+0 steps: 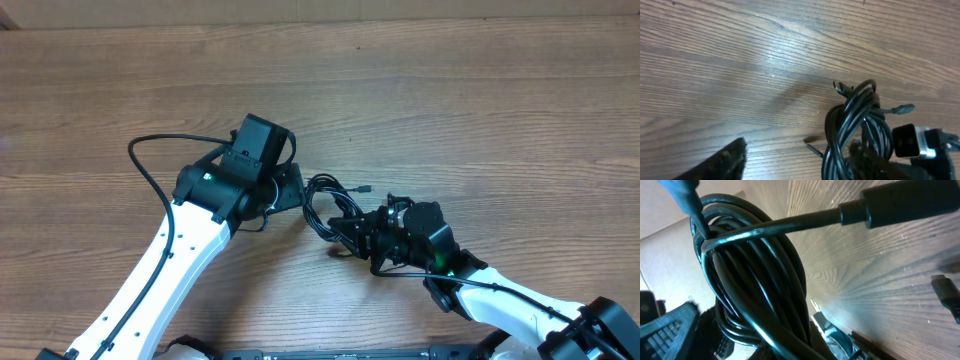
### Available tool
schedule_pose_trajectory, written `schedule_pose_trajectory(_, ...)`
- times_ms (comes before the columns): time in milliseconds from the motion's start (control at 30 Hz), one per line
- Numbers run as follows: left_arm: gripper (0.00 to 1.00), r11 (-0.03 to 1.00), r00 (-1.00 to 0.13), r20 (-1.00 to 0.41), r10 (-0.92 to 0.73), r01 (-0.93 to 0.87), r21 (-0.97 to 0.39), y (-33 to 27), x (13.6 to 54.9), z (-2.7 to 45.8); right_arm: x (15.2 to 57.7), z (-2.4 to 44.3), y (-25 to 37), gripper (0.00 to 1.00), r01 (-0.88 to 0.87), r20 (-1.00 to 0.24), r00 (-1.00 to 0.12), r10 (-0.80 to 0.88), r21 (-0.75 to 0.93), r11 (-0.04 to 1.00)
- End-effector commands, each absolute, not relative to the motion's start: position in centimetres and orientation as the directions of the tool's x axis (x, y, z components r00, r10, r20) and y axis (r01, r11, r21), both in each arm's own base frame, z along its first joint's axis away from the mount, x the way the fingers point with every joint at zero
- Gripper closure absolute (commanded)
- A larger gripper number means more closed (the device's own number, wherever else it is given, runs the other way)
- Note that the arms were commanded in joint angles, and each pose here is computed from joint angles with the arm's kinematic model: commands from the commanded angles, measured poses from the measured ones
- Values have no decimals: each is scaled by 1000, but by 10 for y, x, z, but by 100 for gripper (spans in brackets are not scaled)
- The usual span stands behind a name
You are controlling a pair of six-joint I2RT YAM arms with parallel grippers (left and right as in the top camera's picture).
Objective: Untangle cables
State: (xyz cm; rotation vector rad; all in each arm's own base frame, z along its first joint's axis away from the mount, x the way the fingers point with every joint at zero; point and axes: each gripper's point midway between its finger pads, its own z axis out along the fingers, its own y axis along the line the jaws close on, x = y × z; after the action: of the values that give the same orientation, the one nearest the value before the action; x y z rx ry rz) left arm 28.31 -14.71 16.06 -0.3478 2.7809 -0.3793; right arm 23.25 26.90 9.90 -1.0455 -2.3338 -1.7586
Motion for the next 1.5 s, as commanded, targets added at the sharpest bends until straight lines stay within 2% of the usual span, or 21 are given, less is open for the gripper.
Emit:
schedule_pose_trajectory(0, 37, 915, -906, -230, -355, -287, -283, -143, 276, 144, 228, 114, 276, 96, 493, 401, -810, 428, 861, 126)
schedule_pose_trajectory(167, 37, 865, -871, -172, -460, -397, -306, -144, 273, 128, 225, 115, 278, 96, 495, 407, -816, 410, 859, 130)
schedule_pose_trajectory(267, 49, 846, -864, -143, -482, -417, -334, -150, 272, 125, 225, 115, 278, 96, 495, 408, -816, 408, 859, 130)
schedule_pose_trajectory(433, 57, 830, -866, -112, -487, -419, -367, -157, 271, 126, 224, 116, 278, 96, 492, 408, -819, 402, 861, 129)
schedule_pose_trajectory(600, 59, 823, -870, -88, -484, -419, -382, -162, 268, 127, 225, 129, 282, 96, 448, 384, -845, 373, 888, 100)
schedule_pose_trajectory(700, 55, 800, -864, -45, -501, -443, -404, -167, 265, 128, 226, 132, 283, 95, 439, 378, -848, 371, 894, 94)
schedule_pose_trajectory(967, 56, 738, -833, 52, -551, -515, -437, -178, 259, 130, 226, 132, 283, 96, 437, 377, -851, 366, 895, 93)
schedule_pose_trajectory(1200, 70, 715, -812, 70, -580, -548, -434, -178, 259, 130, 226, 132, 283, 95, 437, 377, -850, 367, 895, 93)
schedule_pose_trajectory(1333, 69, 702, -799, 80, -595, -566, -433, -178, 259, 130, 226, 132, 283, 95, 437, 377, -850, 367, 895, 93)
schedule_pose_trajectory(1467, 56, 707, -800, 69, -596, -564, -428, -177, 259, 130, 226, 132, 283, 95, 440, 381, -848, 368, 893, 91)
